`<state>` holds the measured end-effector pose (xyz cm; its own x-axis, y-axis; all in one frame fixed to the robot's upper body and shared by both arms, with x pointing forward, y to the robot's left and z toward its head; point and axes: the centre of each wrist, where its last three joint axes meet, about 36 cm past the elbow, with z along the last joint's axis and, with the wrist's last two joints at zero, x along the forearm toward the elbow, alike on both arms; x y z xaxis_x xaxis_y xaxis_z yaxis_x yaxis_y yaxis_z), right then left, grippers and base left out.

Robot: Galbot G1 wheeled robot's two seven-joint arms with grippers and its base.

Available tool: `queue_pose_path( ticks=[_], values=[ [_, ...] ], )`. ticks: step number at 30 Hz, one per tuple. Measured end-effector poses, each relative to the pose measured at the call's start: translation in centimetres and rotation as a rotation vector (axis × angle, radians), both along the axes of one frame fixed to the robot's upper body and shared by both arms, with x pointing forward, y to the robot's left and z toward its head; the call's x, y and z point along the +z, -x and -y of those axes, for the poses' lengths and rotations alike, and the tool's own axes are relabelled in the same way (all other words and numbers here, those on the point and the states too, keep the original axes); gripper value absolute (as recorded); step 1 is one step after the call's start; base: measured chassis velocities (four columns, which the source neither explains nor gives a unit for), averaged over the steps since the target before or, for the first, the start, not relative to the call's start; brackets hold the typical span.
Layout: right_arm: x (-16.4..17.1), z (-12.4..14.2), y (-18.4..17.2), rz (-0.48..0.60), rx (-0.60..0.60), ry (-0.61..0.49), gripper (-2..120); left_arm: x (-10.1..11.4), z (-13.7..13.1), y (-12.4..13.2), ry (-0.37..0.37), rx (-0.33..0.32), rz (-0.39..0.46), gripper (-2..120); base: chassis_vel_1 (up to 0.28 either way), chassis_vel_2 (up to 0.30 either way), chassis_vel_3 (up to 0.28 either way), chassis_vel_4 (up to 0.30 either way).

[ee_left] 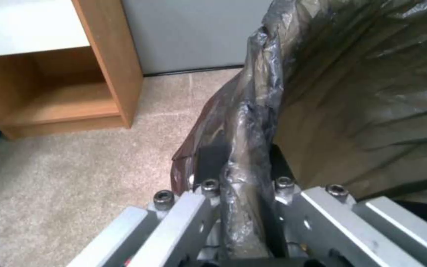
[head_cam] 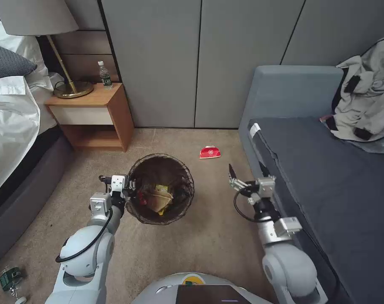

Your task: Pick up the trash bin, then pick up the garbage from the floor and place it into the trash bin.

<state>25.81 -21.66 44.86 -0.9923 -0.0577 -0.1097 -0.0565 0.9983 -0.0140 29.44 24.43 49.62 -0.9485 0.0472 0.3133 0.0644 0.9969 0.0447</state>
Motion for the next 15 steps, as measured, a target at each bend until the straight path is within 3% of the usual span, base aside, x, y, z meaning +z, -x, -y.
queue_pose_path(
  ticks=[15],
  values=[
    [-2.2,2.2,1.8,-0.008,-0.051,0.042,100,0.0,0.1,0.1,0.002,-0.004,-0.001,3,0.0,0.0,0.0,0.0]
  ],
)
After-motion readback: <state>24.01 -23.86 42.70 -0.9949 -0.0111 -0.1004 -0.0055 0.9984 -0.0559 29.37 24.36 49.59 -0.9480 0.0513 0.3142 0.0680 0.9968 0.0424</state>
